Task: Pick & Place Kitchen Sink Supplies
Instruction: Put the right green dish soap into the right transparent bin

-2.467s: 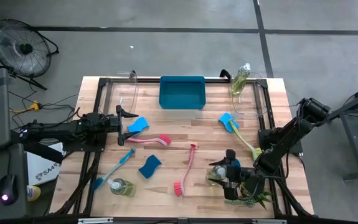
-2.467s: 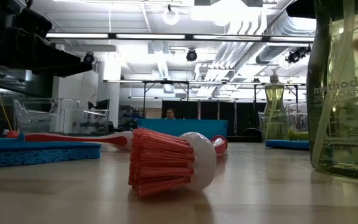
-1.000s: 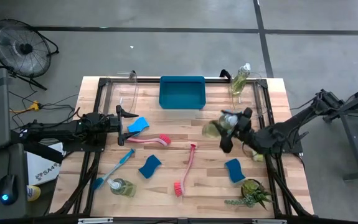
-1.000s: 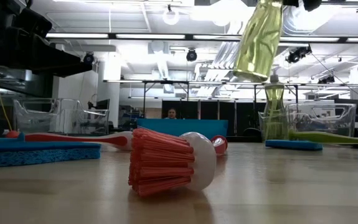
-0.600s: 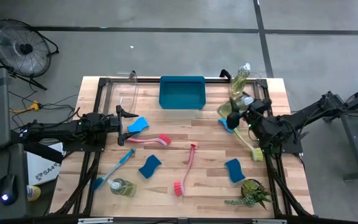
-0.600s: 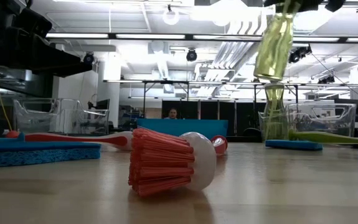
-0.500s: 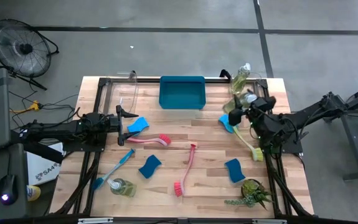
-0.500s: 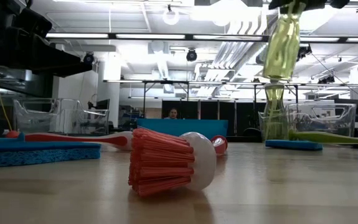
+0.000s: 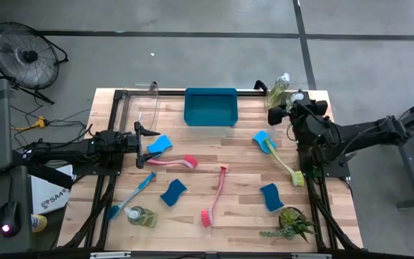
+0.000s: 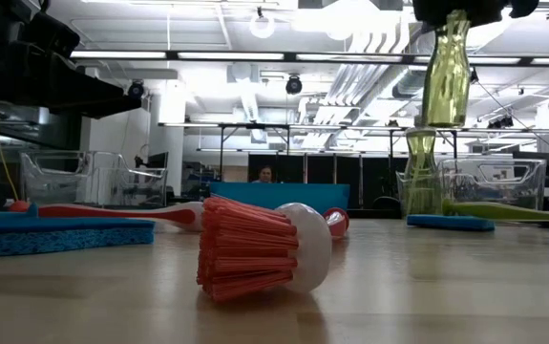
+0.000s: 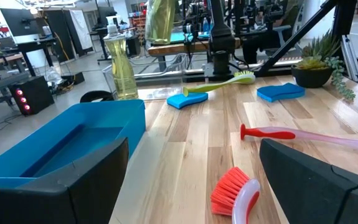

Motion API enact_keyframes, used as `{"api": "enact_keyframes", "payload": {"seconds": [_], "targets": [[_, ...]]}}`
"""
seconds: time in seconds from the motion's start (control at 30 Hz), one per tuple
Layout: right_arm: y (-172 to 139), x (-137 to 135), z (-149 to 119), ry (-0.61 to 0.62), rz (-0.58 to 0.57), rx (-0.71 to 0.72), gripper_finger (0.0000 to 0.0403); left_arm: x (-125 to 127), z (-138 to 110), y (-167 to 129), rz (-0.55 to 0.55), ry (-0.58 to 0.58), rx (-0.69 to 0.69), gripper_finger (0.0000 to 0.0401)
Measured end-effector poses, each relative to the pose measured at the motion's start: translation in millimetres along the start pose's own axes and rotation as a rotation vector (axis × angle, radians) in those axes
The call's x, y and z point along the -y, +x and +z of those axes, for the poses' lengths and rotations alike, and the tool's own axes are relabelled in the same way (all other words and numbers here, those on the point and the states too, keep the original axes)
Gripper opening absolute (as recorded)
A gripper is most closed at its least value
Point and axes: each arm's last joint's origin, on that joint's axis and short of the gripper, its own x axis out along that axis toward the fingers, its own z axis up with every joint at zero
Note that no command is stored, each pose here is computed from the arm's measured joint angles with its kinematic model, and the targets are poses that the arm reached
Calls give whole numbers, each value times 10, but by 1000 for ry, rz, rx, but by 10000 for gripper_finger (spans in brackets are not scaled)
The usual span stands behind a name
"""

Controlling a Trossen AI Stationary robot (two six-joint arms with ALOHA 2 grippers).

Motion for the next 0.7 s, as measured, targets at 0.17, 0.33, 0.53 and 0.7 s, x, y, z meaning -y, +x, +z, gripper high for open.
{"api": "enact_keyframes", "payload": {"seconds": [0.17, 0.33, 0.53, 0.7], "targets": [[127, 22, -6, 4, -77, -6, 264, 0, 0, 0, 0, 0, 0, 356], [264, 57, -55, 34, -160, -9, 264, 0, 0, 0, 0, 0, 0, 356], [457, 116, -141, 35, -283, -16, 264, 0, 0, 0, 0, 0, 0, 356], [615, 120, -225, 32, -366, -23, 264, 0, 0, 0, 0, 0, 0, 356]]}}
